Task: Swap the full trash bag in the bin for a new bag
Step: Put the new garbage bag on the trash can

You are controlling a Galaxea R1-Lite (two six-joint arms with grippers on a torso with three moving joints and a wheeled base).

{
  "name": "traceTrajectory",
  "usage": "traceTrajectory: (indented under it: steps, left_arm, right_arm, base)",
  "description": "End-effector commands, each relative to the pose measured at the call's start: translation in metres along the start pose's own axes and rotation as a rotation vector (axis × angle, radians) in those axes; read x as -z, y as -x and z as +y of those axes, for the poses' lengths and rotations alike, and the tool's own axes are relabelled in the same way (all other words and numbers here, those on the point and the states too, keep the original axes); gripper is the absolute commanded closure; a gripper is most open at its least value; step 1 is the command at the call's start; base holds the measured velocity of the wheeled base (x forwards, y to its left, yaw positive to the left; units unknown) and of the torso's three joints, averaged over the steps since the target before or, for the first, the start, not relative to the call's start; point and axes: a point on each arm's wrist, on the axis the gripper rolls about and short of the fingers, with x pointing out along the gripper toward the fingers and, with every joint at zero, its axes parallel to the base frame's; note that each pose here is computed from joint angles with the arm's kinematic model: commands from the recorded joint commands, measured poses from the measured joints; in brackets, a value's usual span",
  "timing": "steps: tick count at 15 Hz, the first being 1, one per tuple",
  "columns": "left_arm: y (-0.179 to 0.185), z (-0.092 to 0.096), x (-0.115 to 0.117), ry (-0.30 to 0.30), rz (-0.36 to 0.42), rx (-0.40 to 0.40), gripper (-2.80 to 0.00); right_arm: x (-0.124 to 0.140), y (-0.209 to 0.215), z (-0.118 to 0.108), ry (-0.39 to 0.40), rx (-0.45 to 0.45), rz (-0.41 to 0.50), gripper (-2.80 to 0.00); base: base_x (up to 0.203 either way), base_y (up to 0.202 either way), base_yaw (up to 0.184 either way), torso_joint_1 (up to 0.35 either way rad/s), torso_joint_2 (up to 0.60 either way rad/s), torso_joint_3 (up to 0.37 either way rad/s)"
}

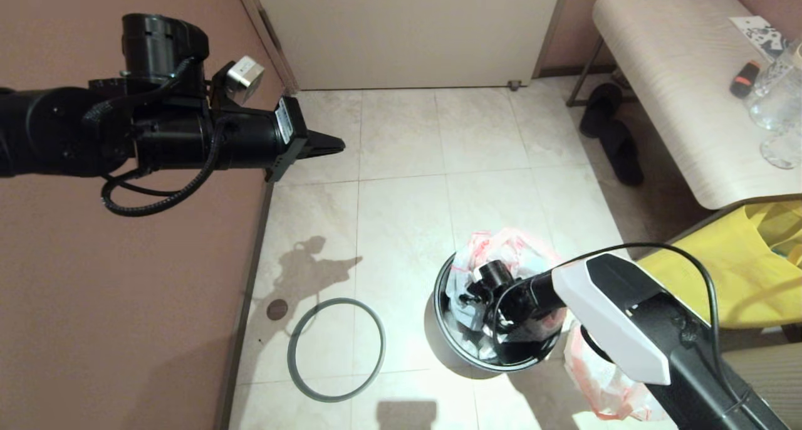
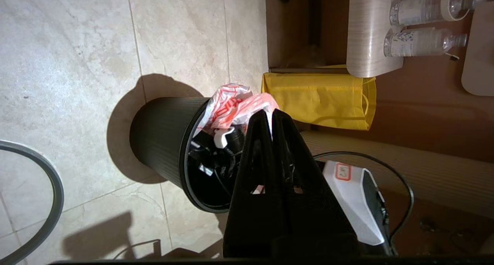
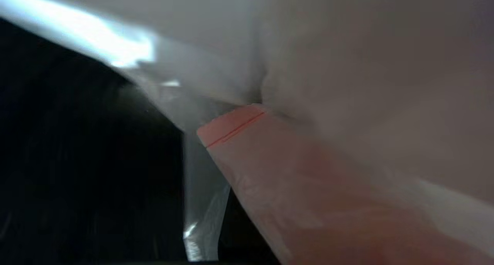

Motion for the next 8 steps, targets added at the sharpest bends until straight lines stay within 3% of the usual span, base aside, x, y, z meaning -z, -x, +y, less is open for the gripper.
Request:
traceTrajectory:
  steps: [1, 5, 8]
  left_arm:
    - [-0.004, 0.002, 0.001, 0.008, 0.009, -0.001, 0.00]
    - [-0.001, 0.000, 0.000, 0.004, 0.003, 0.003, 0.00]
    - [0.003, -0.003, -0.001, -0.001, -0.005, 0.007, 0.00]
  right_arm:
    - [0.021, -0.032, 0.022, 0.040, -0.035, 0.073, 0.00]
    - [0.031, -0.022, 0.019, 0.098, -0.081, 0.203, 0.00]
    - [0.033, -0.018, 0.015, 0.119, -0.078, 0.239, 0.00]
  base:
    - [0.000, 0.000, 0.000, 0.000, 0.00, 0.000]
    - [0.000, 0.000, 0.000, 0.000, 0.00, 0.000]
    - [0.000, 0.000, 0.000, 0.000, 0.00, 0.000]
